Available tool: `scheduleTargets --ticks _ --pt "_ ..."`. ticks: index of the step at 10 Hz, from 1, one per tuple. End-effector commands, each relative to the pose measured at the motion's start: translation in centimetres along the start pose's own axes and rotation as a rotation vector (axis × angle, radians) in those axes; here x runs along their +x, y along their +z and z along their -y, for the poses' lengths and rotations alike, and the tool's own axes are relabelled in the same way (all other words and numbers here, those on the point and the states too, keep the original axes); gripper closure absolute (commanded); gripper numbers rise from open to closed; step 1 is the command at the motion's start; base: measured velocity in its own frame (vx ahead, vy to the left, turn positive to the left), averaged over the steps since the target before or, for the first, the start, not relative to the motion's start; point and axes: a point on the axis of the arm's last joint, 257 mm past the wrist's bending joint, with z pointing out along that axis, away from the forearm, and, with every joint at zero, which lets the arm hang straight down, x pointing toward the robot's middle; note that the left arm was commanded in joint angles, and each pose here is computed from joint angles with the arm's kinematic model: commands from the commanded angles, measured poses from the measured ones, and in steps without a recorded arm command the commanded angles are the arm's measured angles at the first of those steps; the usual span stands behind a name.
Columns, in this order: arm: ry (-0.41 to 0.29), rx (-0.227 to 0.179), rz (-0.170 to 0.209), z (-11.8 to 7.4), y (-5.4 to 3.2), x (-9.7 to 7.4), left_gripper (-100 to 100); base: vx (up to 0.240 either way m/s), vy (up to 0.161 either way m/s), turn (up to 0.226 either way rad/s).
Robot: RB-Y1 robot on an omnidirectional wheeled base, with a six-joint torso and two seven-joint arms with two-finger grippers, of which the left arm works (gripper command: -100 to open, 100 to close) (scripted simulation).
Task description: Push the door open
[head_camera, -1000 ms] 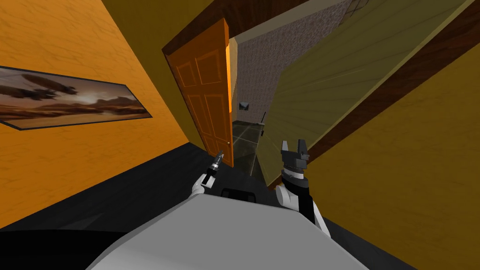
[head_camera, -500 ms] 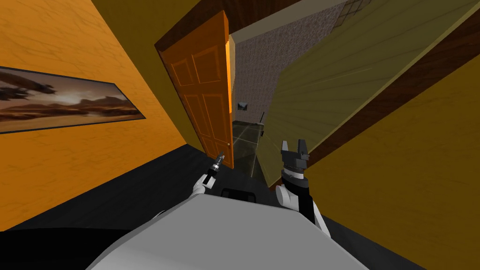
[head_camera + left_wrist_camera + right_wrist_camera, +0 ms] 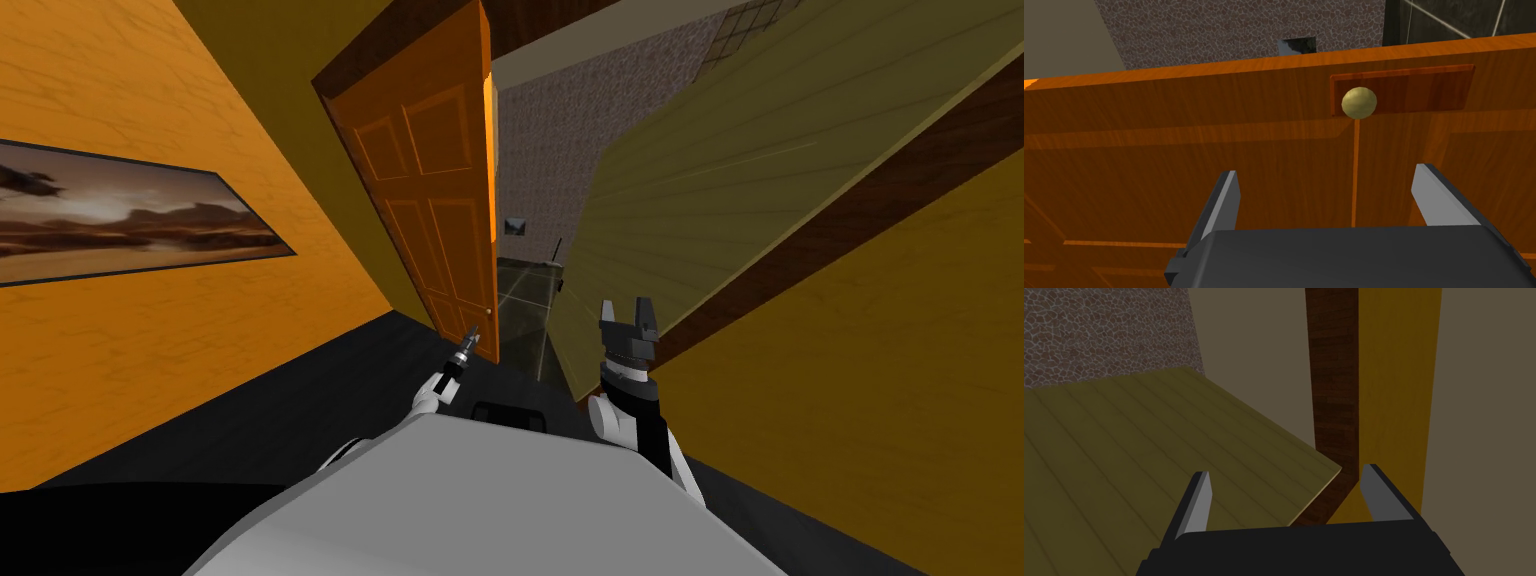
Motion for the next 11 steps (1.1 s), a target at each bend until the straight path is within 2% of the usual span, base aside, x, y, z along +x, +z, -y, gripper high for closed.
scheduleTargets --ticks 1,4,8,11 --pt "-0.012 -0.021 -0.009 -0.9 -0.09 0.4 -100 0.076 0.098 -0.068" --pt "-0.027 -0.050 -0.022 -2.1 -0.30 0.8 -100 0.076 0.106 -0.066" --pt "-0.045 -0.084 -0.036 -3.5 -0.59 1.2 -100 0.046 0.054 -0.045" --pt "-0.041 -0.077 -0.028 -3.4 -0.64 1.2 -100 0.101 0.007 -0.025"
